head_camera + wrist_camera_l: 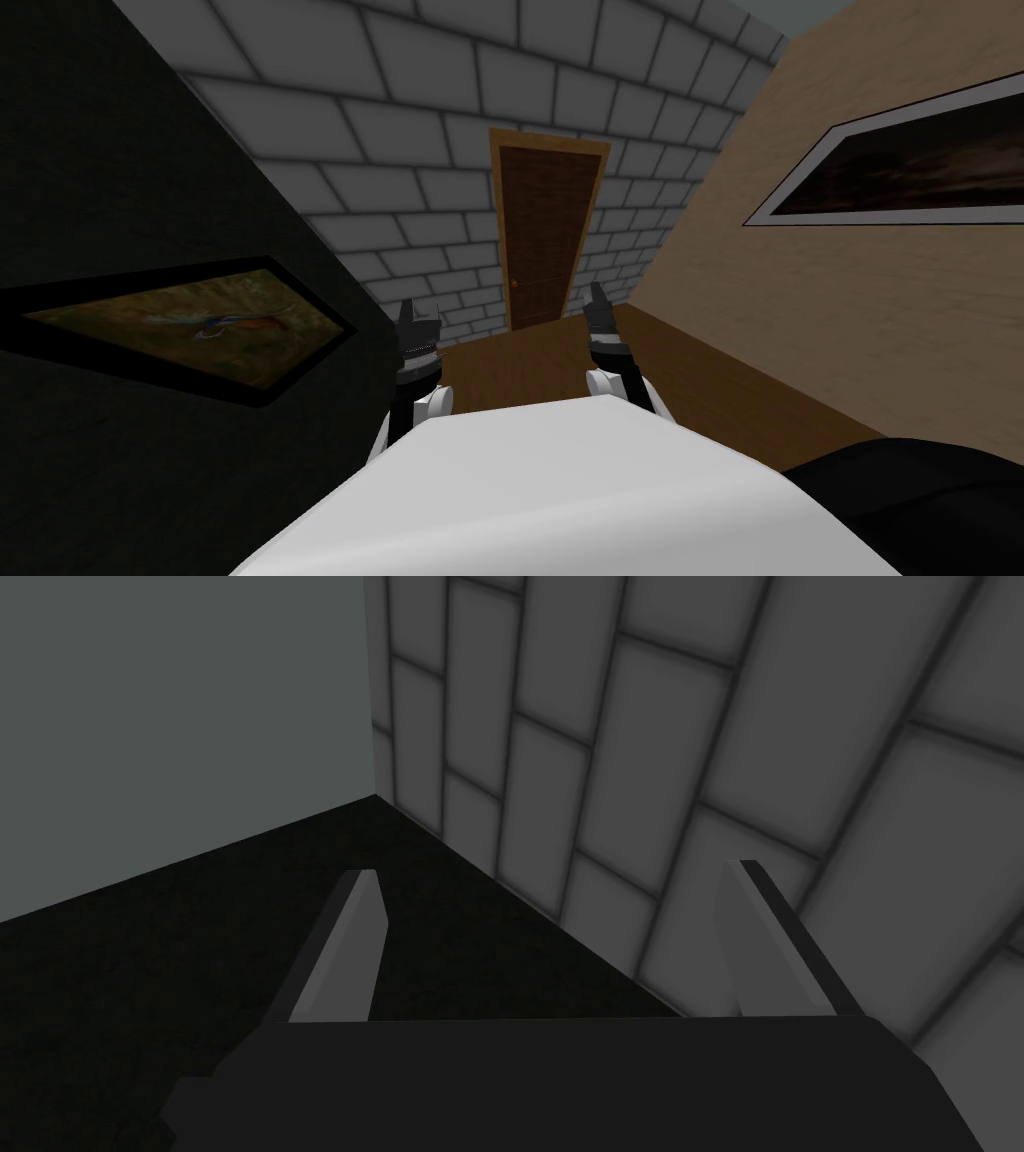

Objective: Pull the door open

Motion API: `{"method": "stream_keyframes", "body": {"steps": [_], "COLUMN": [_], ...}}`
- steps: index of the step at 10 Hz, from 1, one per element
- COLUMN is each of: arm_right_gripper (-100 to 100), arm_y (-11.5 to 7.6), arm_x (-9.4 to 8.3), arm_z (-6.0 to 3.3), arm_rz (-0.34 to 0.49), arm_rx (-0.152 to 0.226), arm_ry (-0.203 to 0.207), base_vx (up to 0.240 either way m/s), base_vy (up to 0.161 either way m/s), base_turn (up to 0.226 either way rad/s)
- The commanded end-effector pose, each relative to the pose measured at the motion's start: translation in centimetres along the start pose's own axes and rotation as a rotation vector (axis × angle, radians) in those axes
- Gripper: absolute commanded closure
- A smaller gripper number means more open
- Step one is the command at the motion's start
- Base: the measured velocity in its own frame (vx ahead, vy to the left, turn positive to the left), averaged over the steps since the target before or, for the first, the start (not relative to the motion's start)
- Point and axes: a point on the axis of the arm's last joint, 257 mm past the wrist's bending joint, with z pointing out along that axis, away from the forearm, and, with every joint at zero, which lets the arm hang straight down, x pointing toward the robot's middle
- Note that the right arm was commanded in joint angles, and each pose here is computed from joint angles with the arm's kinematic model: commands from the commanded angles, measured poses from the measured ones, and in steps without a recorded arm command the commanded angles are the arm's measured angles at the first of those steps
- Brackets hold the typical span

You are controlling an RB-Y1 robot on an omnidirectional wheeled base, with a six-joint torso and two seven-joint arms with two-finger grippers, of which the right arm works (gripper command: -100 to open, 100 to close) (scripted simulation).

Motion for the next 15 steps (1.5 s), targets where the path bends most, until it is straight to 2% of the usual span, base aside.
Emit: {"method": "stream_keyframes", "body": {"steps": [1, 8, 15], "arm_right_gripper": [-100, -100, -100], "arm_y": [-1.3, -6.1, -11.6], "arm_x": [0.3, 0.4, -0.1], "arm_z": [-0.17, -1.09, -2.54], "arm_rz": [-0.062, -0.263, -0.488], "arm_rx": [0.012, 0.055, 0.108], "arm_ry": [0.016, 0.065, 0.120], "base_vx": [0.105, 0.090, 0.100], "base_vy": [0.003, 0.011, 0.015], "base_turn": [0.079, 0.051, 0.060]}}
